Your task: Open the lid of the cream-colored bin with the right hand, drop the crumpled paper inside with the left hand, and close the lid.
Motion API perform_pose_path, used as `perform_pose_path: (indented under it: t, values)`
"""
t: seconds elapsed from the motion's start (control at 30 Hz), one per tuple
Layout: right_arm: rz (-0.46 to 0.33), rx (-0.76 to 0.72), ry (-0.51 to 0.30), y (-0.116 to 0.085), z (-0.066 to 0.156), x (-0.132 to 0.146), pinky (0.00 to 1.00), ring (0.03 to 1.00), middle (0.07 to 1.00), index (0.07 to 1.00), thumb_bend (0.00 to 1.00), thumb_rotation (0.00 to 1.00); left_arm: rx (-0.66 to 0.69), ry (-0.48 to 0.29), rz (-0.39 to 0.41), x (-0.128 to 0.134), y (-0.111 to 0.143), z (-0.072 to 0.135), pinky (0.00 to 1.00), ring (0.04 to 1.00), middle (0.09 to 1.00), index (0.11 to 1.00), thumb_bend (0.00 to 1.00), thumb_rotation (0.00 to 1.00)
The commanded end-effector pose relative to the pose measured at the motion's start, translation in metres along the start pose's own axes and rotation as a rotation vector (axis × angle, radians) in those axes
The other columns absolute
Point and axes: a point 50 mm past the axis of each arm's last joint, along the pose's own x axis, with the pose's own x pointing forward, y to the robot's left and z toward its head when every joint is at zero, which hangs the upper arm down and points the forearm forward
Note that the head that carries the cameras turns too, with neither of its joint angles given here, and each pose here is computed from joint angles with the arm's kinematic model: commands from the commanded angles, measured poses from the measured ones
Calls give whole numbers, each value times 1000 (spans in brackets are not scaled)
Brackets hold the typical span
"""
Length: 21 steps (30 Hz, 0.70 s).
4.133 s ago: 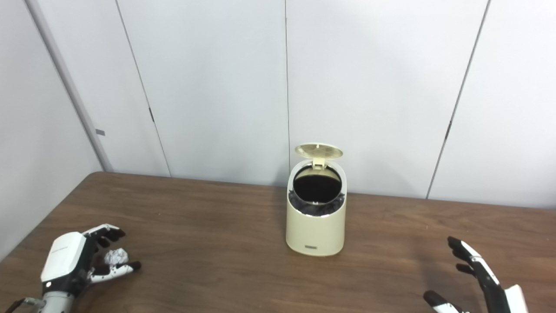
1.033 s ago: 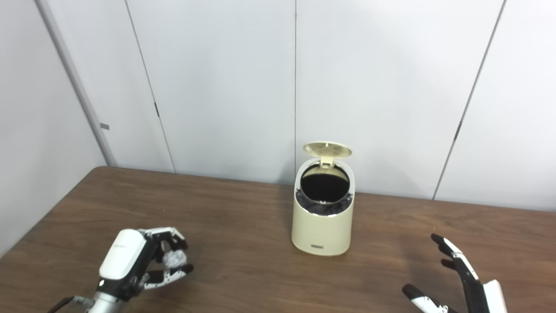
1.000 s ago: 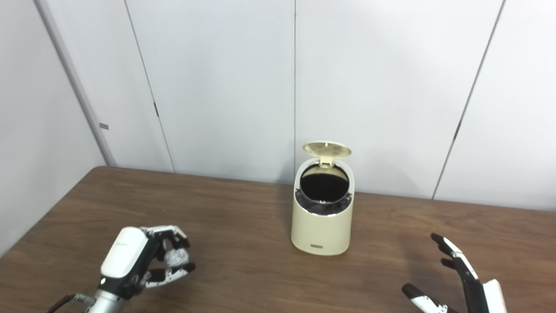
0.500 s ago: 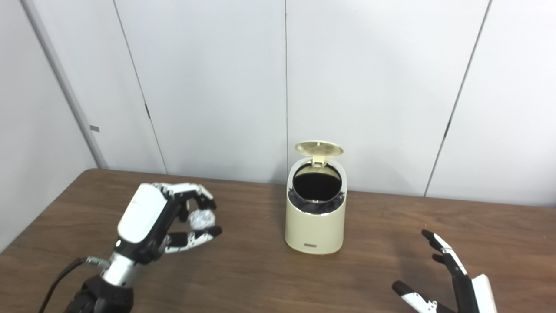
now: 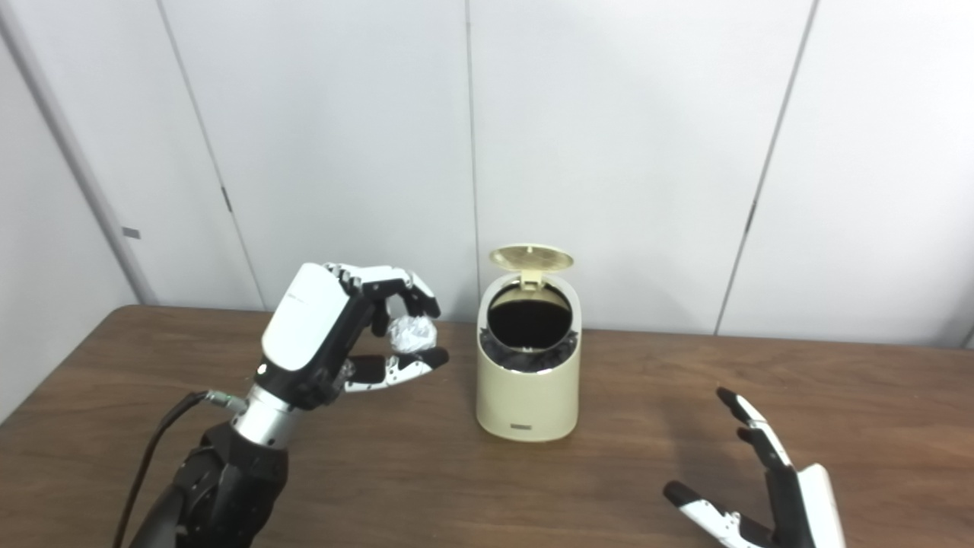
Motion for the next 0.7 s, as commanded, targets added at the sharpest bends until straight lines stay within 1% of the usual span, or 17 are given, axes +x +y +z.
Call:
perform_pose_path:
  t: [0.0, 0.23, 0.37, 0.53, 0.67]
  values:
    - [-15, 58, -21, 17, 10, 0, 825, 877, 875, 862, 789, 691, 12, -66, 47, 20, 7, 4, 163, 197, 454, 497, 519, 0]
    - [-15, 52, -8, 26, 13, -4, 780, 857, 879, 857, 831, 710, -3, -84, 40, 31, -15, 2, 166, 201, 451, 501, 518, 0]
    - [-21, 63, -1, 31, 15, -7, 755, 846, 877, 855, 865, 721, -30, -80, 30, 36, -26, 2, 166, 202, 449, 501, 518, 0]
    - [-27, 72, -3, 35, 17, -8, 752, 844, 876, 853, 863, 722, -47, -104, 26, 44, -39, 2, 164, 200, 446, 501, 518, 0]
    - [-29, 84, -4, 38, 18, -8, 774, 855, 873, 852, 848, 692, -53, -108, 12, 51, -48, -2, 164, 201, 451, 499, 518, 0]
